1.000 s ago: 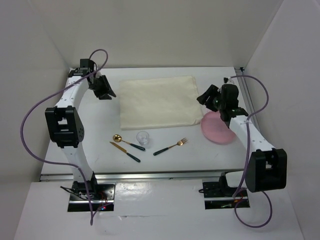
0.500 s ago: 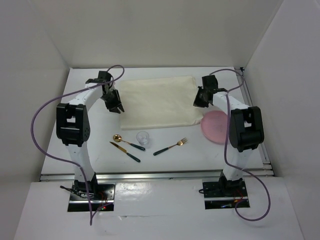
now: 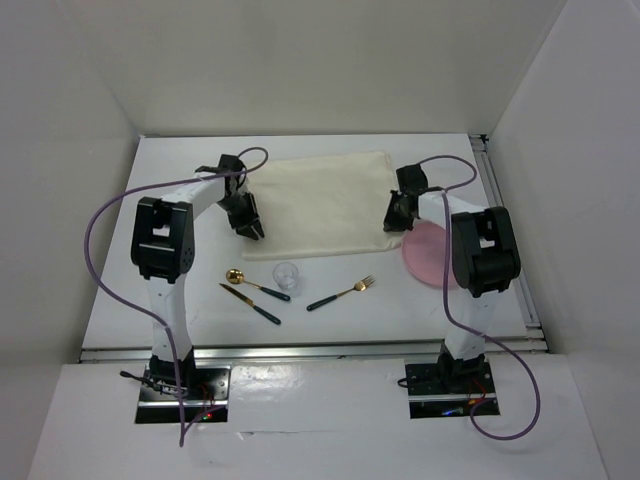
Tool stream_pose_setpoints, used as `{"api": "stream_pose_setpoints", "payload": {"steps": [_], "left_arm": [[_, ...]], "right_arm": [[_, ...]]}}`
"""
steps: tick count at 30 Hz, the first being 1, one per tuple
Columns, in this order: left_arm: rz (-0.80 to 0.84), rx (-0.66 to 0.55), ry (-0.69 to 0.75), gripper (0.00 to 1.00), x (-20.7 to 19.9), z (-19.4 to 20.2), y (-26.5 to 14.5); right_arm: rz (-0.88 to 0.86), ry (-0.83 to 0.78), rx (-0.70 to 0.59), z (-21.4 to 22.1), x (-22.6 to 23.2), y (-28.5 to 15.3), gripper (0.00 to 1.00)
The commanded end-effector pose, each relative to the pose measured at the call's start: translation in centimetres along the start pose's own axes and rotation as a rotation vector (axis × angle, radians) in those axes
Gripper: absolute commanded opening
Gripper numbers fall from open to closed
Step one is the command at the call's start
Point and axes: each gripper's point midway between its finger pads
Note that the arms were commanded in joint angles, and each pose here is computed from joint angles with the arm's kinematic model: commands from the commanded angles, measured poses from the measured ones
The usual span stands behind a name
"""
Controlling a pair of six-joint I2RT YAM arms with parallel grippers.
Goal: Set the dinner table for one person
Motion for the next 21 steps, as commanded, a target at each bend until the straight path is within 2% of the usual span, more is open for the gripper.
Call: {"api": "stream_pose_setpoints", "payload": {"steps": [1, 12, 21], "left_arm": [[-0.121, 0.017, -0.072, 0.37, 4.3, 0.3, 1.8], [-0.155, 0.012, -0.111, 0.37, 7.1, 1.5, 0.9], [-0.139, 0.002, -0.107, 0.36, 7.2, 2.9, 0.5]], "right_arm": [[-0.025, -0.003, 0.049, 2.7, 0.2, 0.0, 0.00], [-0.050, -0.046, 0.187, 9.7, 0.4, -0.6, 0.00], [-0.030, 0.015, 0.177, 10.6, -0.5, -2.8, 0.00]]}}
Point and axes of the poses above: each gripper's point midway between its finger pads, its own y axis out along the fingers, its own x axis along the line the jaws close on, z = x × y, and after that the axes turned 4 degrees about y, right-handed
